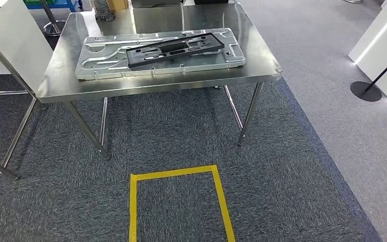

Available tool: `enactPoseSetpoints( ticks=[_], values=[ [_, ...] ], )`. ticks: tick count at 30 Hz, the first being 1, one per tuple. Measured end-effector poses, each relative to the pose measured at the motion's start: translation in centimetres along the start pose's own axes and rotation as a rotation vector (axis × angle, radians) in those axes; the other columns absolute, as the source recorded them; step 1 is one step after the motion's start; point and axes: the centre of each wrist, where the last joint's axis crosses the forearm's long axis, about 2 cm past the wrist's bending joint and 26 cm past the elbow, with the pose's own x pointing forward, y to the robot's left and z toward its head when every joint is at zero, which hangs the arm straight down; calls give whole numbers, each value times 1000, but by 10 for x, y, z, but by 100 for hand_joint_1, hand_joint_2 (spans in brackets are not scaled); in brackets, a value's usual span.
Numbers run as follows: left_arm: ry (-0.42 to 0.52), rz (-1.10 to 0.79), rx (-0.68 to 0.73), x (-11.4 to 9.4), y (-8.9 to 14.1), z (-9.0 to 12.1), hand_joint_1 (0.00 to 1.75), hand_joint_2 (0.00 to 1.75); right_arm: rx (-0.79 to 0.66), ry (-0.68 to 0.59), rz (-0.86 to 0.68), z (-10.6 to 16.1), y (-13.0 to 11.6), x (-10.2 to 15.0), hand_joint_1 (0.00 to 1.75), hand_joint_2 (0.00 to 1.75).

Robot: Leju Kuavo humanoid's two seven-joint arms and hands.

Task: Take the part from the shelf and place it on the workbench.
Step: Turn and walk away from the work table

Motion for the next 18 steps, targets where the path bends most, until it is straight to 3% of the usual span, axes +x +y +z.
enactPoseSetpoints(
  ticks=[18],
  values=[
    [9,-6,8,-2,0,1,0,0,17,-10,11,0,0,2,0,0]
  ],
)
